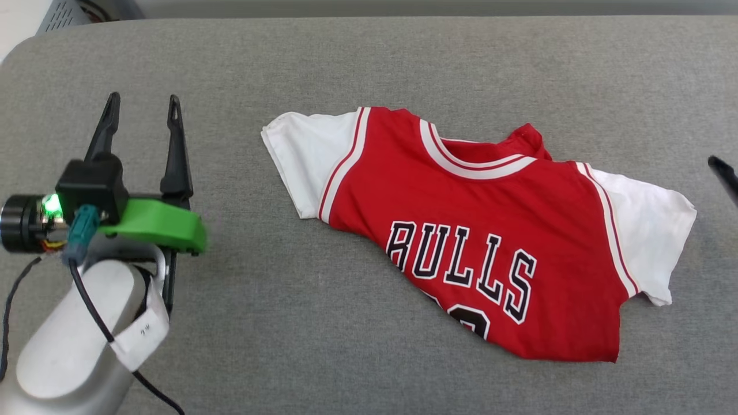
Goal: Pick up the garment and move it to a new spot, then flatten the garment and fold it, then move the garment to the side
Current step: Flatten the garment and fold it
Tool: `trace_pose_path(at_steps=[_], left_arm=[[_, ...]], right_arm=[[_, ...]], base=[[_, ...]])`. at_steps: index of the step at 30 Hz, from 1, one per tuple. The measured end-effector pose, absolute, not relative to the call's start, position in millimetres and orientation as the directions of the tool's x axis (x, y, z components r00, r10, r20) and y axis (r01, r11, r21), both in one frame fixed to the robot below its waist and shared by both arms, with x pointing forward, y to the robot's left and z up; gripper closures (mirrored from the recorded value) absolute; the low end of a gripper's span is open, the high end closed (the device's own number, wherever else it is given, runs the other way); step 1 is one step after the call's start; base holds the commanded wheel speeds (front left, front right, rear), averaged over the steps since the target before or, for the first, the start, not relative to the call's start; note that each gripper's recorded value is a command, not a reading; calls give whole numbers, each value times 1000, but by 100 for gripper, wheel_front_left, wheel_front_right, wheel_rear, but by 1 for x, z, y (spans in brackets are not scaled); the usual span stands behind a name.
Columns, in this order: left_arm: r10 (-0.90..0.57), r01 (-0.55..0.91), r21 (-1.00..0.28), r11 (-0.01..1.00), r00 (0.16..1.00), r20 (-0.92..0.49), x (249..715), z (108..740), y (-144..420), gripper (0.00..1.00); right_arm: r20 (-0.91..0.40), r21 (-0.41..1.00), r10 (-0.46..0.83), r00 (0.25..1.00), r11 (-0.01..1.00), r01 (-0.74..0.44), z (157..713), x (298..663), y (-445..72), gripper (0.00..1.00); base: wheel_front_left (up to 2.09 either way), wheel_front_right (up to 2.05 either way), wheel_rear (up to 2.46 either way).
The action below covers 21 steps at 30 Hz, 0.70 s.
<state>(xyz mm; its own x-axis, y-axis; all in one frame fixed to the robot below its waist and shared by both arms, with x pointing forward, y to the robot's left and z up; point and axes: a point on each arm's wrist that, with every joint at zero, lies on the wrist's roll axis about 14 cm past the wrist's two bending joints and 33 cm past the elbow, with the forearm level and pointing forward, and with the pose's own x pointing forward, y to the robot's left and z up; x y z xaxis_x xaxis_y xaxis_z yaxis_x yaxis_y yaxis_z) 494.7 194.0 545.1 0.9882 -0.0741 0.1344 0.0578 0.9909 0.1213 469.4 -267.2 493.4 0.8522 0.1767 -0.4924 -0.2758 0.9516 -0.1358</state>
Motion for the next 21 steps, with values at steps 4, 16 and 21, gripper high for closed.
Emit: trace_pose_path(at_steps=[4, 16, 21], left_arm=[[-33, 21, 98, 995, 992, 121, 477, 534, 199, 0], [28, -35, 90, 995, 997, 76, 472, 504, 212, 0], [42, -48, 99, 994, 997, 63, 474, 498, 222, 0]], right_arm=[[-717, -71, 157, 679, 953, -295, 456, 452, -276, 0], [-910, -8, 128, 394, 945, -326, 364, 447, -264, 0], [-911, 4, 130, 390, 952, -307, 355, 448, -268, 15]], base=[[0, 0, 0], [0, 0, 0], [0, 0, 0]])
